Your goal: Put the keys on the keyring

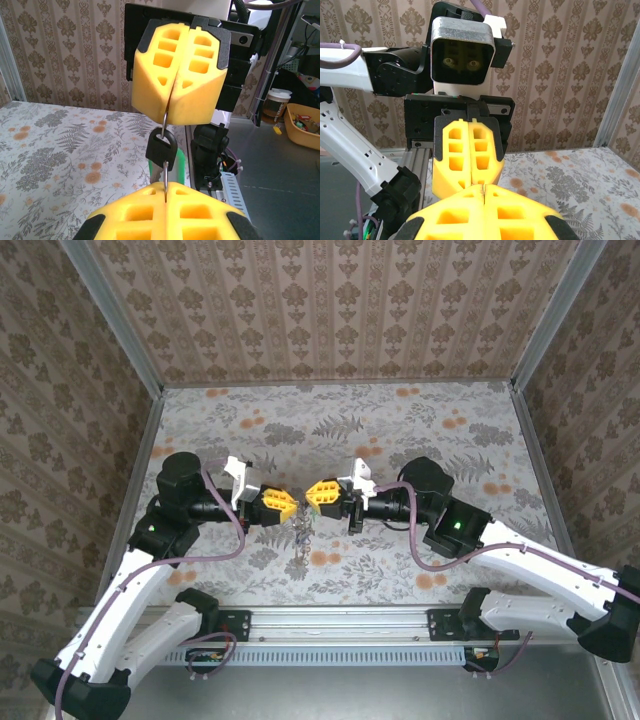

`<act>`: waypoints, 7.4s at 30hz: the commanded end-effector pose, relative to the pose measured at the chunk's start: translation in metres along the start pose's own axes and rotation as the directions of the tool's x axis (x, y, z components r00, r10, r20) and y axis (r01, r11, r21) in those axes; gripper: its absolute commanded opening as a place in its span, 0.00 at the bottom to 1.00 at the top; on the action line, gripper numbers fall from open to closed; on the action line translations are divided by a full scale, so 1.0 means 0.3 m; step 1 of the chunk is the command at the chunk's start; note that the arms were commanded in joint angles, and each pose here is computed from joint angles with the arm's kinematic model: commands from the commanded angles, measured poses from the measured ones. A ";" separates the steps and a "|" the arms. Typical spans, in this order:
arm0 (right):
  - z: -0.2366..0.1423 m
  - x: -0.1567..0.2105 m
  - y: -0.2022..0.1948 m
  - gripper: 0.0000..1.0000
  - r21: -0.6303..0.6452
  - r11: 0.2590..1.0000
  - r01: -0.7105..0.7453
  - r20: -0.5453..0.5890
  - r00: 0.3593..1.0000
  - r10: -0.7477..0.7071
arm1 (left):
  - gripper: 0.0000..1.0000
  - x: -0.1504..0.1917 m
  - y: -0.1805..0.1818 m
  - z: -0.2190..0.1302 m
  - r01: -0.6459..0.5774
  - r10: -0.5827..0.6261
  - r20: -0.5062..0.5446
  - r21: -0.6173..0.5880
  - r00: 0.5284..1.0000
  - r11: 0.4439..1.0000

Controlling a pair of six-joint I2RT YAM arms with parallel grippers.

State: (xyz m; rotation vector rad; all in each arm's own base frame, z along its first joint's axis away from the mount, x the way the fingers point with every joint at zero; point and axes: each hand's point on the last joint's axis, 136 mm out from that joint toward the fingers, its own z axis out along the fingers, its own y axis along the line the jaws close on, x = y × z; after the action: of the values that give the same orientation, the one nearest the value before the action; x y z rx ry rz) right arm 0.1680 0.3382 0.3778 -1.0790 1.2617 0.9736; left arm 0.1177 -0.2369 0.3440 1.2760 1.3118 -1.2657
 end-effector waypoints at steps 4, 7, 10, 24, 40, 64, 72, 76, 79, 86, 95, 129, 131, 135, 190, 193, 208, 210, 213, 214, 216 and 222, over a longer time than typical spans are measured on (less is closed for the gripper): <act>0.017 -0.002 0.032 0.00 -0.059 0.998 0.013 -0.005 1.000 -0.013 | 0.00 -0.051 -0.038 -0.006 -0.063 0.062 0.022 0.037 0.998 0.997; 0.019 0.002 0.036 0.00 -0.070 0.998 0.010 -0.013 1.000 -0.010 | 0.00 -0.052 -0.039 -0.007 -0.064 0.063 0.022 0.037 0.998 0.997; 0.017 -0.002 0.043 0.00 -0.077 0.997 0.012 -0.009 1.000 -0.012 | 0.00 -0.052 -0.037 -0.007 -0.063 0.062 0.022 0.035 0.998 0.997; -0.009 -0.014 0.039 0.00 -0.053 0.998 0.024 0.002 1.000 -0.024 | 0.00 -0.051 -0.038 -0.006 -0.061 0.061 0.021 0.036 0.998 0.997; -0.018 -0.026 0.035 0.00 -0.039 0.999 0.026 0.021 0.999 -0.025 | 0.00 -0.051 -0.038 -0.006 -0.061 0.061 0.021 0.036 0.998 0.997; 0.019 -0.009 0.028 0.00 -0.054 0.998 0.019 -0.001 1.000 -0.019 | 0.00 -0.055 -0.040 -0.008 -0.067 0.066 0.023 0.036 0.998 0.997; 0.018 -0.013 0.027 0.00 -0.050 0.998 0.023 0.002 1.000 -0.023 | 0.00 -0.056 -0.039 -0.009 -0.067 0.066 0.023 0.035 0.998 0.997; 0.007 -0.027 0.026 0.00 -0.040 0.999 0.029 0.016 0.999 -0.029 | 0.00 -0.053 -0.038 -0.008 -0.065 0.064 0.022 0.033 0.998 0.997; -0.004 -0.032 0.022 0.00 -0.023 0.999 0.036 0.022 0.999 -0.035 | 0.00 -0.053 -0.038 -0.008 -0.064 0.064 0.022 0.033 0.998 0.997; -0.012 -0.040 0.021 0.00 -0.011 0.999 0.047 0.031 0.998 -0.047 | 0.00 -0.052 -0.037 -0.007 -0.064 0.063 0.021 0.033 0.998 0.997; 0.008 -0.021 0.013 0.00 -0.006 0.999 0.045 0.014 0.999 -0.045 | 0.00 -0.052 -0.037 -0.007 -0.062 0.062 0.021 0.034 0.998 0.997; -0.006 -0.011 0.017 0.00 -0.006 0.999 0.039 -0.001 0.999 -0.039 | 0.00 -0.049 -0.028 -0.007 -0.061 0.060 0.017 0.019 0.998 0.998; -0.001 -0.011 0.014 0.00 -0.004 0.999 0.038 -0.003 0.999 -0.038 | 0.00 -0.049 -0.028 -0.007 -0.060 0.060 0.016 0.019 0.998 0.998; 0.009 -0.008 0.012 0.00 -0.007 0.999 0.036 -0.005 0.999 -0.036 | 0.00 -0.049 -0.027 -0.007 -0.060 0.059 0.016 0.019 0.998 0.998; 0.016 0.008 0.024 0.00 -0.014 1.000 0.024 -0.038 0.999 -0.024 | 0.00 -0.052 -0.015 -0.010 -0.060 0.060 0.018 0.001 0.998 0.998; 0.018 0.010 0.023 0.00 -0.010 1.000 0.023 -0.042 0.999 -0.024 | 0.00 -0.051 -0.014 -0.009 -0.059 0.059 0.017 0.001 0.998 0.998; -0.019 -0.019 0.029 0.00 0.011 0.999 0.033 -0.022 0.999 -0.033 | 0.00 -0.051 -0.021 -0.009 -0.063 0.063 0.019 0.011 0.998 0.998; -0.019 -0.014 0.031 0.00 0.010 1.000 0.030 -0.021 0.999 -0.030 | 0.00 -0.047 -0.026 -0.009 -0.072 0.071 0.020 0.020 0.997 0.997; -0.019 -0.008 0.037 0.00 0.002 1.000 0.028 -0.015 1.000 -0.028 | 0.00 -0.048 -0.030 -0.009 -0.079 0.078 0.025 0.024 0.997 0.997; -0.018 -0.005 0.038 0.00 0.000 1.000 0.028 -0.015 1.000 -0.028 | 0.00 -0.047 -0.027 -0.008 -0.077 0.076 0.025 0.025 0.997 0.997; -0.013 0.000 0.038 0.00 -0.002 1.000 0.029 -0.014 0.999 -0.029 | 0.00 -0.050 -0.020 -0.006 -0.074 0.073 0.025 0.021 0.997 0.997; 0.011 -0.001 0.039 0.00 -0.019 1.000 0.017 0.001 1.000 -0.017 | 0.00 -0.051 -0.008 -0.003 -0.067 0.067 0.021 0.017 0.998 0.998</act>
State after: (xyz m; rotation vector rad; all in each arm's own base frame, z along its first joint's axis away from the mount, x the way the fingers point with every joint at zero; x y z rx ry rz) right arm 0.1597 0.3400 0.3714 -1.1088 1.2786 0.9524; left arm 0.1198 -0.2383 0.3420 1.2793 1.3279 -1.2748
